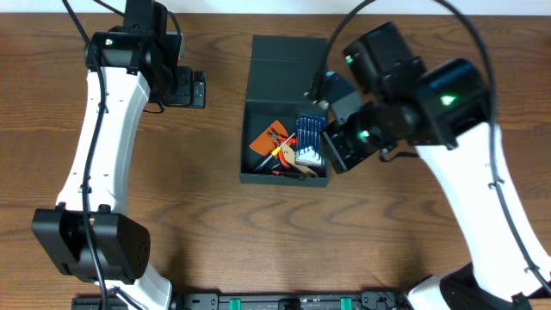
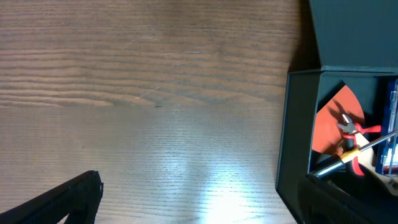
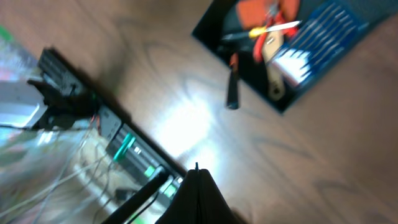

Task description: Pack container

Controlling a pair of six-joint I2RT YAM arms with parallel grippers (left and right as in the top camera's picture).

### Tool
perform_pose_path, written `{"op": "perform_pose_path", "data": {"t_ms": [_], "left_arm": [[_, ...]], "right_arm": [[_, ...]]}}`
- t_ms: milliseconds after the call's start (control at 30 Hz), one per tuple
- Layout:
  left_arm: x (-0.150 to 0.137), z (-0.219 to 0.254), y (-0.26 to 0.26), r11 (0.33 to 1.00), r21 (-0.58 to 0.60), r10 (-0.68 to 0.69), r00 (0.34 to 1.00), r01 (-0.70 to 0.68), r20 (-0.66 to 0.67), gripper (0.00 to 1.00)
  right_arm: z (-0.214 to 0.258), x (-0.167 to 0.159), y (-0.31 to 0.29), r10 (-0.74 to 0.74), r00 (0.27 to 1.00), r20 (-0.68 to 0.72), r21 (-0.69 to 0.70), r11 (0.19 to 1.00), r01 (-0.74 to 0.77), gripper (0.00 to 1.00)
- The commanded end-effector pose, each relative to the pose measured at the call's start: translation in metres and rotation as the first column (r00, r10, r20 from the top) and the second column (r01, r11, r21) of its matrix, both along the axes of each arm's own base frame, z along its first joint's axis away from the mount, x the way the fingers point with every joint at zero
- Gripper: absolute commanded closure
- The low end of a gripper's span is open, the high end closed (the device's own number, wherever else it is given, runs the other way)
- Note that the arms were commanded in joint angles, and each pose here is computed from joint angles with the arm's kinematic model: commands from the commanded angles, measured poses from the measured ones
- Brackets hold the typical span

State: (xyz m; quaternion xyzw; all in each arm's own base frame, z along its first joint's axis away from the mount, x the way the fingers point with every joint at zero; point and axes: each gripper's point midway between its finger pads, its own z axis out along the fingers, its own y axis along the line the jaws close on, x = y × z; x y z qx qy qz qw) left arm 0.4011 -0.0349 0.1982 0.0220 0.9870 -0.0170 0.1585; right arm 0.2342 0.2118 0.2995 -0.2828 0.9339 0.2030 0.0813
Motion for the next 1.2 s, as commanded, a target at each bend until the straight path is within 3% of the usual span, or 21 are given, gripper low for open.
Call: {"op": "perform_pose_path", "data": {"t_ms": [0,167,567,900,1167], "left_arm": [[0.001,0.005,0.004,1.0,0.011,0.013,1.0,-0.013,0.012,0.01],[0.0,0.004,0.004,1.0,0.012,0.013,1.0,-0.013,0.006,0.01],[0.001,0.005,0.004,1.0,0.012,0.012,1.0,-0.013,0.01,0.01],[0.0,0.005,0.004,1.0,0.012,0.013,1.0,-0.013,0.009,0.01],[0.0,0.005,0.004,1.0,0.012,0.013,1.0,-0.013,0.009,0.01]], "right_arm": [[-0.028,-0.019,0.016,0.035,0.99,-0.136,-0.025,0.999,-0.038,0.99],[-0.073,-0.044,0.021,0.124,0.964,-0.234,-0.094,0.984,-0.15,0.99],[-0.175,-0.049,0.026,0.185,0.925,-0.331,-0.113,0.966,-0.233,0.99],[-0.209,-0.032,0.037,0.231,0.921,-0.315,-0.113,0.954,-0.278,0.99],[-0.22,0.001,0.025,0.117,0.964,-0.239,-0.19,0.968,-0.165,0.99]]}}
